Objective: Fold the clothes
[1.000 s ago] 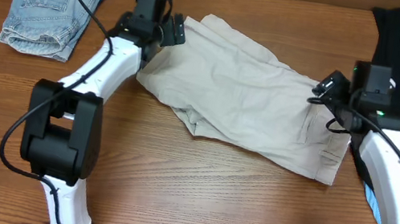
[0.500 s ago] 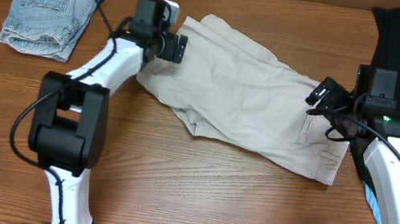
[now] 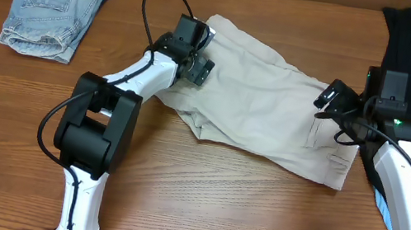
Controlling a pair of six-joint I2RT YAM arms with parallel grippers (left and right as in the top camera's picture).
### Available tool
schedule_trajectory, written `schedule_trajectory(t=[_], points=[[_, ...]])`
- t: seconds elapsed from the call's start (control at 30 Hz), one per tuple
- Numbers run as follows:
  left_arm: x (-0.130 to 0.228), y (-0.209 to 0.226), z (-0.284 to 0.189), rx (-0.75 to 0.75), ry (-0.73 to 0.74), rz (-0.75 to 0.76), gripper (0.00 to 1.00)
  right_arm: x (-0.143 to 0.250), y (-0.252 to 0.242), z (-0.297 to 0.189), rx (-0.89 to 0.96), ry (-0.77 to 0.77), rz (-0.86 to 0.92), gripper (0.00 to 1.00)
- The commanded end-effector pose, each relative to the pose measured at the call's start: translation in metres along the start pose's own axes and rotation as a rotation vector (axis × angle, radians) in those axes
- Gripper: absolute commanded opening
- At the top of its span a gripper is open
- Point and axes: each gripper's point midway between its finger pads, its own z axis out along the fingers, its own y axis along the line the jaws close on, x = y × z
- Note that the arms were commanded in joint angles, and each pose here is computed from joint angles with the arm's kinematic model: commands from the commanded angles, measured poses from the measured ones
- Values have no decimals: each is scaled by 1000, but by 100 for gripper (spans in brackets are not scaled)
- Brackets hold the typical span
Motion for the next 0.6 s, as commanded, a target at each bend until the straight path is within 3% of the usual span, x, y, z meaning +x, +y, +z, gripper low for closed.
schedule_trajectory(t=[0.0,0.3,0.57], points=[[59,19,28,-110,190,-83,100,-6,6,-6,-21,-17,-4,100],[155,42,25,-181,513,-406,99,-5,7,-6,-25,-10,-4,100],[206,59,0,-148,725,-608,100,0,7,0,-29,21,-3,100]])
